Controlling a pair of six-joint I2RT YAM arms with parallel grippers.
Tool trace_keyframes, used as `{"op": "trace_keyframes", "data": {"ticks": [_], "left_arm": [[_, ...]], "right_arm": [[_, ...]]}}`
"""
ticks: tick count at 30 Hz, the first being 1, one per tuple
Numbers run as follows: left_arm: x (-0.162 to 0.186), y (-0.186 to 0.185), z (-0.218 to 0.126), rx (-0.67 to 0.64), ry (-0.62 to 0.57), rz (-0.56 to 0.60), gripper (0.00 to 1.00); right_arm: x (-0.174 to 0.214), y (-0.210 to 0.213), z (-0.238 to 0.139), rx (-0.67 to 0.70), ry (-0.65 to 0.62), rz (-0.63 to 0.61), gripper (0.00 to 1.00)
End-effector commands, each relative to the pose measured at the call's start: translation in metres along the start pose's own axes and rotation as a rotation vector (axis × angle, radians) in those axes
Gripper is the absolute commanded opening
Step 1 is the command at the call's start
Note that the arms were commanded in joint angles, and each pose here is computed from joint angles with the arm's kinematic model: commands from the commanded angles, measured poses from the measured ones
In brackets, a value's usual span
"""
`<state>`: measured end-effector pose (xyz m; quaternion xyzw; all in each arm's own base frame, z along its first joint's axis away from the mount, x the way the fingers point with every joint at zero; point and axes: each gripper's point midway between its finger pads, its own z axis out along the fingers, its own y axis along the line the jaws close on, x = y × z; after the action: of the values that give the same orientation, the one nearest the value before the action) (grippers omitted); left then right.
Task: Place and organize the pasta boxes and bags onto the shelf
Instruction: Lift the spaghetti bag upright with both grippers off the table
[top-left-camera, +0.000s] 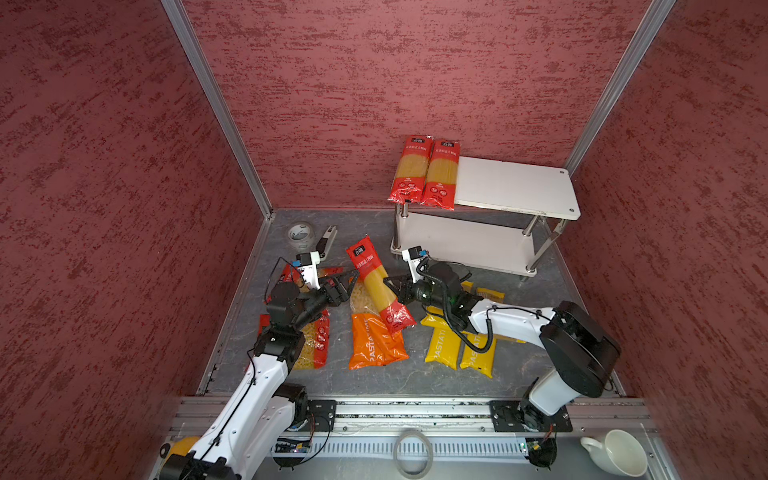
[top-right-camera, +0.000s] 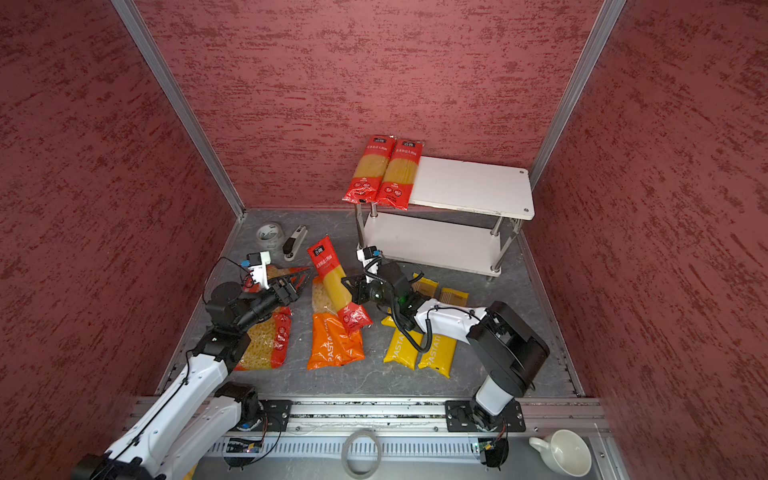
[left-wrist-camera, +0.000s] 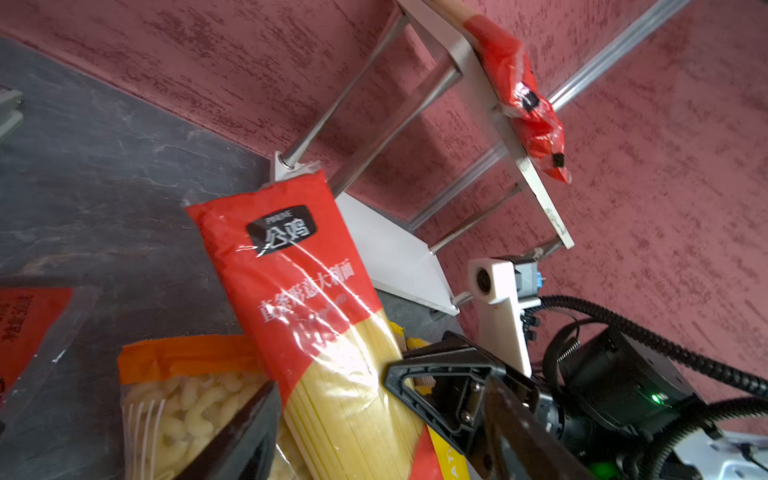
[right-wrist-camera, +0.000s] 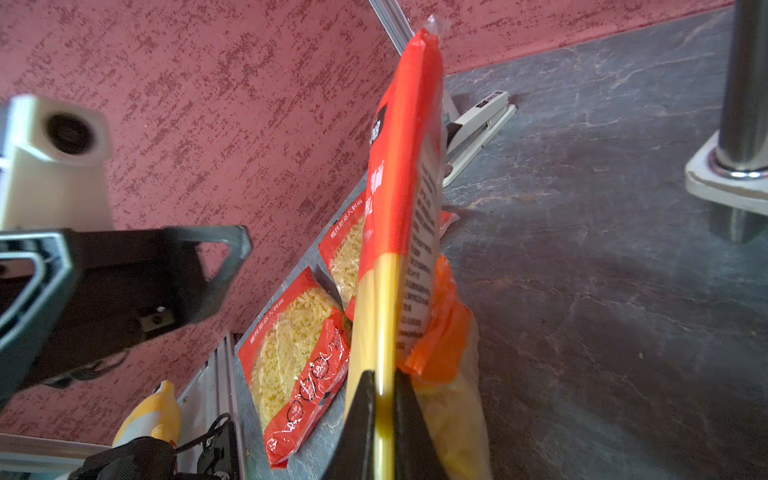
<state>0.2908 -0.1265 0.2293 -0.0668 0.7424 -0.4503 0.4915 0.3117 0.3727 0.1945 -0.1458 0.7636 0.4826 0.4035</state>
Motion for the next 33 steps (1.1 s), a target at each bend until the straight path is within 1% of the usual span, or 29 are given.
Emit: {"op": "trace_keyframes", "data": {"ticks": [1, 11, 13, 17, 21, 25, 28, 30, 33], "left_arm": [[-0.006, 0.006, 0.004, 0.056, -0.055, -0.035, 0.81], [0.002, 0.025, 0.041, 0.117, -0.018, -0.036, 0.81], [0.005, 0.024, 0.050, 0.152, 0.005, -0.032, 0.80], [0.006, 0.021, 0.067, 0.223, 0.010, -0.062, 0.78], [0.005, 0.013, 0.076, 0.292, 0.003, -0.078, 0.76], [0.010, 0.008, 0.084, 0.323, 0.010, -0.069, 0.73], [0.011, 0.005, 0.091, 0.354, 0.019, -0.072, 0.68], [0.012, 0.006, 0.094, 0.361, 0.026, -0.090, 0.61], [0.010, 0.002, 0.093, 0.373, 0.026, -0.077, 0.48]], "right_arm": [[-0.089, 0.077, -0.031, -0.250, -0.327, -0.095, 0.00], [-0.086, 0.082, -0.032, -0.292, -0.322, -0.067, 0.00], [-0.086, 0.084, -0.032, -0.306, -0.320, -0.062, 0.00], [-0.085, 0.084, -0.030, -0.309, -0.314, -0.056, 0.00], [-0.083, 0.084, -0.029, -0.309, -0.312, -0.046, 0.00], [-0.080, 0.083, -0.029, -0.312, -0.310, -0.028, 0.00], [-0.080, 0.083, -0.030, -0.320, -0.313, -0.015, 0.00], [-0.078, 0.081, -0.030, -0.313, -0.313, -0.008, 0.00], [-0.077, 0.077, -0.030, -0.294, -0.311, -0.005, 0.00]]}}
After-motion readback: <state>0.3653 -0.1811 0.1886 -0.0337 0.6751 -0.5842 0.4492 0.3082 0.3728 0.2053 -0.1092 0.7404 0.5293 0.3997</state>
